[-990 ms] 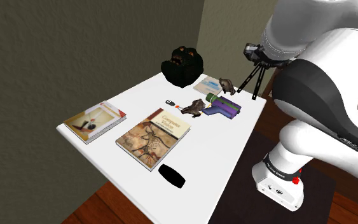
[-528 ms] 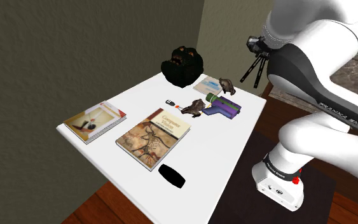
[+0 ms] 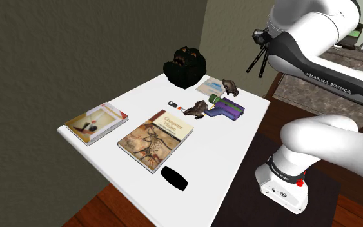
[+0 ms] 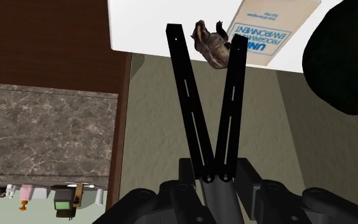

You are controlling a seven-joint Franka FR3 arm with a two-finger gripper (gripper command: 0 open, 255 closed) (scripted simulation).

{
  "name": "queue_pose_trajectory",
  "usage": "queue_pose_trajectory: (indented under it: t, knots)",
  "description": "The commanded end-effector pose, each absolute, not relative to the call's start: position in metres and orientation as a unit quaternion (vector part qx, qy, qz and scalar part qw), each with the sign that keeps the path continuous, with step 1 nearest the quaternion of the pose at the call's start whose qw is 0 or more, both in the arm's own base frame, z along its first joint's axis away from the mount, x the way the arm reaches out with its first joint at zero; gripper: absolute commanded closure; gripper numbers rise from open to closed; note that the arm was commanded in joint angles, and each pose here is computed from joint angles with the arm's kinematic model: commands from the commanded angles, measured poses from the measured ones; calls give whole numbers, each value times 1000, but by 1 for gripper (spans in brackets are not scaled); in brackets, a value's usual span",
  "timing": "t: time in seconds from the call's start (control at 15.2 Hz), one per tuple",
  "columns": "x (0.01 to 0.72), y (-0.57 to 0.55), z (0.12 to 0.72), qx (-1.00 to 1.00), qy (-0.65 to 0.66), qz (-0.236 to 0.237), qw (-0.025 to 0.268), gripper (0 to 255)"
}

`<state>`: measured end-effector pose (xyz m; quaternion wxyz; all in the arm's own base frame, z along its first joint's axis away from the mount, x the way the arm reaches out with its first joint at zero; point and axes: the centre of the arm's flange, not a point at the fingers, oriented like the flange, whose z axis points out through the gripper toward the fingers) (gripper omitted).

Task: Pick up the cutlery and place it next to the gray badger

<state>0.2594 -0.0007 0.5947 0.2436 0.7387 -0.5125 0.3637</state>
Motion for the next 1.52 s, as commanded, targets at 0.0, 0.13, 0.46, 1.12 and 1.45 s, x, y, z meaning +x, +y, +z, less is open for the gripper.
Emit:
queue_pose_trajectory:
  t: [0.0,0.13,0.46,1.12,1.45]
  knots:
    - [271,-25,596,739,-512,365,243,255]
    - [281,-49,596,739,-512,365,243,255]
    - [307,-110,597,739,-512,365,243,255]
    - [359,-231,598,739,-512,365,243,255]
    - [385,-292,599,739,-512,365,243,255]
